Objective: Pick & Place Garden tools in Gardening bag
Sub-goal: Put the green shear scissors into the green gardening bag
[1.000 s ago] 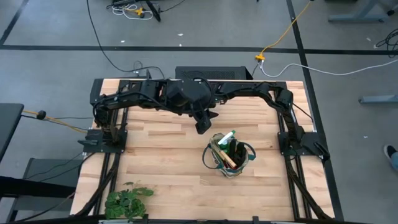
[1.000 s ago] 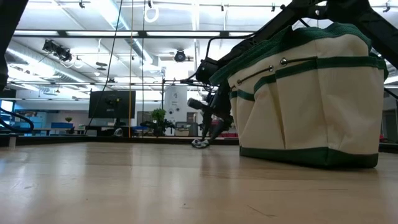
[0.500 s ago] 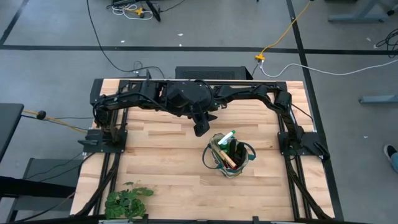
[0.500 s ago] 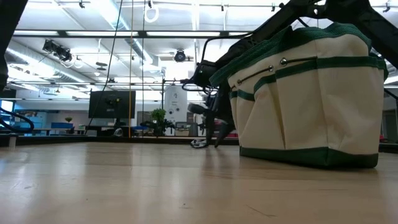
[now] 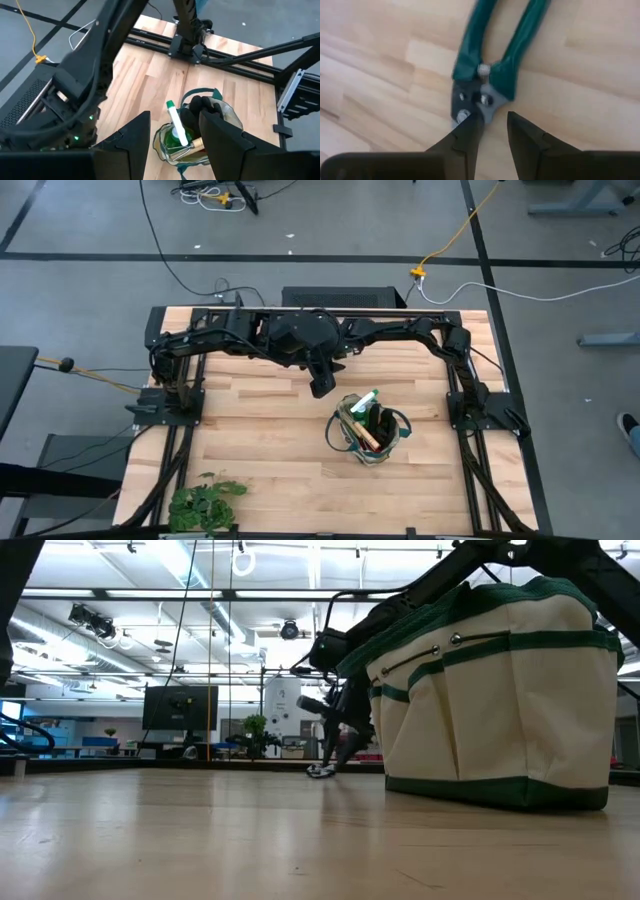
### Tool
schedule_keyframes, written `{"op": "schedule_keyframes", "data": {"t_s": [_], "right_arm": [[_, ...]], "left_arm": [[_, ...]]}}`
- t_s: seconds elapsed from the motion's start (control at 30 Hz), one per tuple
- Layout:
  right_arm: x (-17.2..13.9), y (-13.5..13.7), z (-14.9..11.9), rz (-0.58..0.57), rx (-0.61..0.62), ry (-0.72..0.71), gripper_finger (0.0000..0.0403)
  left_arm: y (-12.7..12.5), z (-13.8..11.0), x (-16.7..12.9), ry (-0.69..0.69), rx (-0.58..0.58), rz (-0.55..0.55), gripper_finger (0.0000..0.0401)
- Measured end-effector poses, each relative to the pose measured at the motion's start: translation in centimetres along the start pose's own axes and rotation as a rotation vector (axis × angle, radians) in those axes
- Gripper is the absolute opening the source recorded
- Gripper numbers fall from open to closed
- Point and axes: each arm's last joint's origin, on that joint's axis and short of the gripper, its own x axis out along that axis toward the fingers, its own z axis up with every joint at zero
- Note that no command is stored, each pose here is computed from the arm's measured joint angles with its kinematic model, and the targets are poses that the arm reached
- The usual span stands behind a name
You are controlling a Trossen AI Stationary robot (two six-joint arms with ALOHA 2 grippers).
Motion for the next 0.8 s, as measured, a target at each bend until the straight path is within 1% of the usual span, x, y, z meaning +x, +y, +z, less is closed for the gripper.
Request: {"op": "schedule_keyframes", "data": {"t_s": [0.17, 0.33, 0.43, 0.5, 0.8], "right_arm": [[-1.0, 0.0, 1.0, 0.018, 0.036, -0.07, 0.0105], [-0.9, -0.1, 1.9, 0.044, 0.074, -0.112, 0.0105], [-0.8, -0.4, 2.3, 0.026, 0.088, -0.139, 0.0105], [-0.8, -0.5, 2.7, 0.046, 0.095, -0.154, 0.0105], [-0.2, -0.7, 2.8, 0.058, 0.092, -0.139, 0.0094]], "left_arm": [[0.0, 0.0, 0.0, -0.001, -0.001, 0.001, 0.0177], [0.0, 0.0, 0.0, 0.002, 0.0, 0.002, 0.0177], [0.0, 0.0, 0.0, 0.004, 0.001, 0.0, 0.0177], [0.0, -0.1, 0.0, 0.008, 0.019, 0.0, 0.0177], [0.1, -0.1, 0.0, 0.018, 0.071, 0.001, 0.0177]]}}
